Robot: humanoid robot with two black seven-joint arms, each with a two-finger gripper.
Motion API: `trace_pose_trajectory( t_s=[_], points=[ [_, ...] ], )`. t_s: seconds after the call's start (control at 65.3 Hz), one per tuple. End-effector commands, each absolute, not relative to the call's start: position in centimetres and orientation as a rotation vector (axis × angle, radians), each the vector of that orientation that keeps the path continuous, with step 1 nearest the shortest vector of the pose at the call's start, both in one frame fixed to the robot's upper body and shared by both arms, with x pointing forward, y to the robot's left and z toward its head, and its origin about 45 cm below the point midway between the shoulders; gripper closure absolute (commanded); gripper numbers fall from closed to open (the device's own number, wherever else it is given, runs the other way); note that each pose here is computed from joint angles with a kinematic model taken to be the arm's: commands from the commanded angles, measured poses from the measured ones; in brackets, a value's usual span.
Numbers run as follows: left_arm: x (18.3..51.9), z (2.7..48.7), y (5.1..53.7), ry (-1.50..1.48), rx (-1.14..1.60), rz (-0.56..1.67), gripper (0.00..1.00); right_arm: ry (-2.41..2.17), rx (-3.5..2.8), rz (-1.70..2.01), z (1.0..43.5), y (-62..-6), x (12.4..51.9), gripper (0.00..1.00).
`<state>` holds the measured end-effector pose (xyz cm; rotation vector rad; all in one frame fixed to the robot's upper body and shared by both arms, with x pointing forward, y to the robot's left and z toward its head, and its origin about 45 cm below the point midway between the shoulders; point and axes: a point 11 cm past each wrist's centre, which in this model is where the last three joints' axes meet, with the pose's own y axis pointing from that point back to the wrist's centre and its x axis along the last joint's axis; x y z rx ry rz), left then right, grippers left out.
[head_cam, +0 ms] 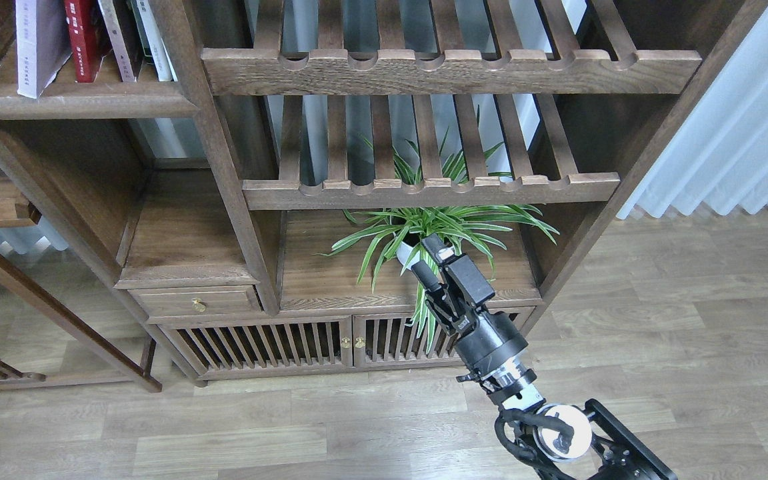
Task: Organize books on shelf
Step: 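Withdraw the left gripper from the upper shelf back toward the table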
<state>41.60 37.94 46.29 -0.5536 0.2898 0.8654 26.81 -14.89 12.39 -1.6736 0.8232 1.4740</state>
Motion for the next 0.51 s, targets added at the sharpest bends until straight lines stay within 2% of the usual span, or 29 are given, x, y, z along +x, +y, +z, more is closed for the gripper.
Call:
trace_pose_trajectory(
  t_s=[0.0, 0.214, 0.337, 0.49],
  points=[
    [40.0, 44.9, 35.3, 0.307, -0.545, 0.787, 0.00, 0.816, -1.682, 1.469, 12.7, -14.8, 27.1, 0.09],
    [38.8, 39.0, 32.8, 0.438, -0.524, 0.752, 0.00, 0.776, -1.720, 1.457, 13.7, -13.9, 28.0, 0.02],
    [38.2, 34.9, 30.4, 0.548, -0.514, 0.720, 0.00, 0.747, -1.740, 1.438, 14.6, -13.5, 28.5, 0.01],
    [37.6, 32.1, 28.1, 0.630, -0.506, 0.685, 0.00, 0.735, -1.747, 1.427, 14.9, -13.4, 28.8, 0.01]
  ],
)
